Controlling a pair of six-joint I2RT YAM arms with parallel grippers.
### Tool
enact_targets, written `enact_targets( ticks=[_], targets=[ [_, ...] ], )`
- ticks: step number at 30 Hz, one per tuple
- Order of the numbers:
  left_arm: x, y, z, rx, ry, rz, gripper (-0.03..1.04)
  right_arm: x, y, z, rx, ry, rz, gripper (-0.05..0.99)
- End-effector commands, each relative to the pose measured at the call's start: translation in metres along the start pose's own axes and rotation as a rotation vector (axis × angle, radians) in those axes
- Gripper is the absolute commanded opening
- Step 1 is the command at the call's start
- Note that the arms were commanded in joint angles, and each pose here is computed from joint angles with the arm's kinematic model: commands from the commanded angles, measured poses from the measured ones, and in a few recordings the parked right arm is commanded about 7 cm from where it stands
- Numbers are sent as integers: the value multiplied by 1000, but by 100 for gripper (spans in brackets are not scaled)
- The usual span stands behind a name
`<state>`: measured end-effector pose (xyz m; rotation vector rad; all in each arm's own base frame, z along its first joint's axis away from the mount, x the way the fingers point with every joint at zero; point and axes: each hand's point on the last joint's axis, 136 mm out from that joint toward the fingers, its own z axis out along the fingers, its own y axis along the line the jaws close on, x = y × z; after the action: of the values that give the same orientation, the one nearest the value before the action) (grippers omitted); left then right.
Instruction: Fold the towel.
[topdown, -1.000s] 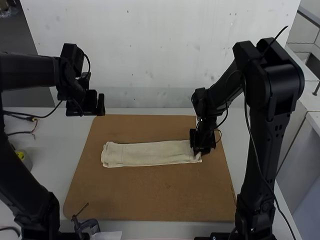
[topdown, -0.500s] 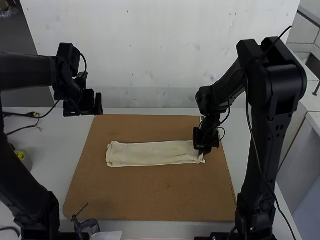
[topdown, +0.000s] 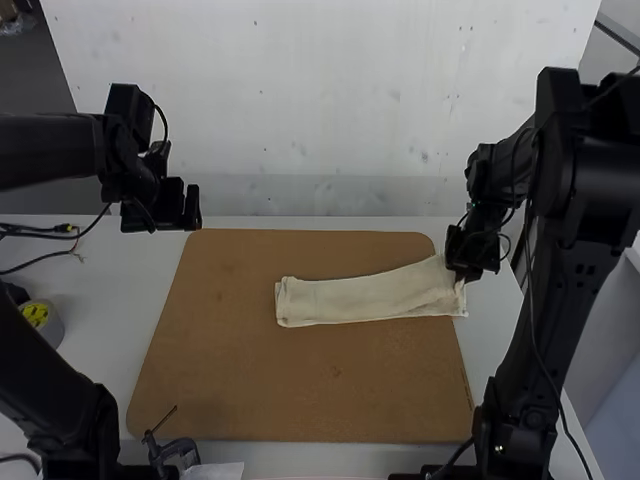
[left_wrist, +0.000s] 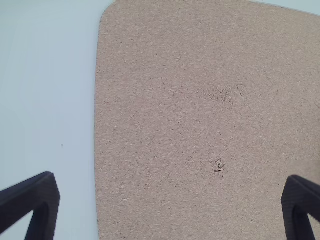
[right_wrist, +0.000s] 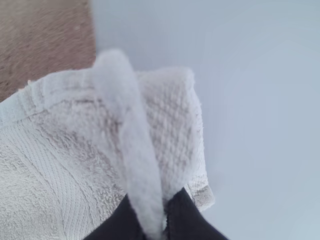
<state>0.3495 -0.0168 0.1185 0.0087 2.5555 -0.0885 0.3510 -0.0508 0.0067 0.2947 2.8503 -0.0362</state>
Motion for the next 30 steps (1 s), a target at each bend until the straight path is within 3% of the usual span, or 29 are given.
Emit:
enact_targets(
  ticks=[1,5,10,23,30],
  targets=[
    [-8,2,-11,6,-43,4,101,-18,-30,-11,35,-48,-24,2],
    [-4,3,-10,5,-35,2,101,-25,-50,-16,53,-58,-8,2],
    [-3,4,-10,3,-34,1,101,-23,-44,-23,45,-36,-26,2],
    [-7,10,-18,-8,-60,-11,101,11,153,-59,-120,-49,-290,2],
    [-5,22,-24,-10,-75,-37,101,33,217,-55,-122,-26,-390,2]
  ],
)
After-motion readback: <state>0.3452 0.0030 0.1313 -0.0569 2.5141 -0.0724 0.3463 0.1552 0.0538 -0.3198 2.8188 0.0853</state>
